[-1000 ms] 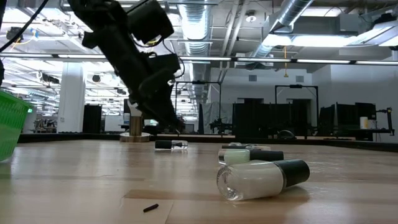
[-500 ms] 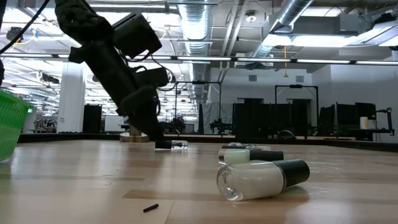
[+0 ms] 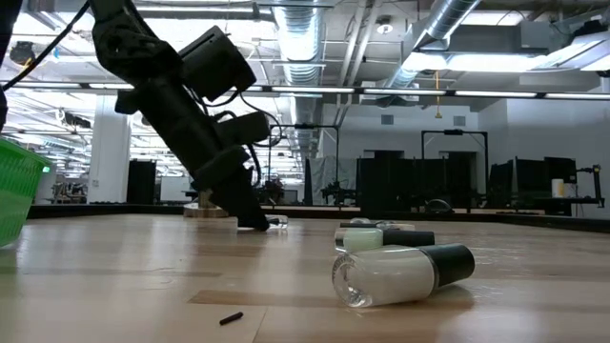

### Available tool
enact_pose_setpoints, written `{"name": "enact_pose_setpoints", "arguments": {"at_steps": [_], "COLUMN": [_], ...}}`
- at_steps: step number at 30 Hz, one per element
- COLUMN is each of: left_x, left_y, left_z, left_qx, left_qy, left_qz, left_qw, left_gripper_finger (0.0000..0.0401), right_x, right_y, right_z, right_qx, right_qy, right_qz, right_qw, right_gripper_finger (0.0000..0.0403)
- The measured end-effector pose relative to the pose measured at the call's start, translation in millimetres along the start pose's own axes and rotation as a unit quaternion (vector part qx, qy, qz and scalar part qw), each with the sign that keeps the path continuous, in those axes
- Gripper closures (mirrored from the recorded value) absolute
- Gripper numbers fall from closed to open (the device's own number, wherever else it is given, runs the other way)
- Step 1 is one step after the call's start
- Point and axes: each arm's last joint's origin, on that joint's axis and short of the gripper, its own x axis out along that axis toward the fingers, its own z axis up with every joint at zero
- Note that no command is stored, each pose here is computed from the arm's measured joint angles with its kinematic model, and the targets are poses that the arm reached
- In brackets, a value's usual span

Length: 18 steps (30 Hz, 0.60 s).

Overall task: Pick & Place Nail Polish
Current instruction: Put the transparent nail polish bottle into the green basket

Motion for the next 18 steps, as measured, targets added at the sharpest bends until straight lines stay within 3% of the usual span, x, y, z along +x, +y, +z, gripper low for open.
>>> {"name": "enact_pose_setpoints", "arguments": {"at_steps": [4,14,18], "left_x": [3.0,3.4,3.4], "left_y": [-0.7,-1.5,-1.4], "left_z": [-3.5,-5.4,-5.8], "left_qx": [0.002,0.006,0.002], "left_qy": [0.013,0.022,0.023], "left_qz": [-0.012,-0.021,-0.020], "left_qw": [1.000,1.000,1.000], "left_gripper_finger": [0.0158,0.0327,0.0348], "right_x": [0.1,0.1,0.1], "right_y": [0.0,0.0,0.0], "right_z": [0.1,0.1,0.1], "right_qx": [0.001,0.001,0.001], "right_qy": [0.000,0.000,0.000], "right_qz": [0.000,0.000,0.000], "right_qw": [1.000,1.000,1.000], "right_gripper_finger": [0.0281,0.0281,0.0281]}}
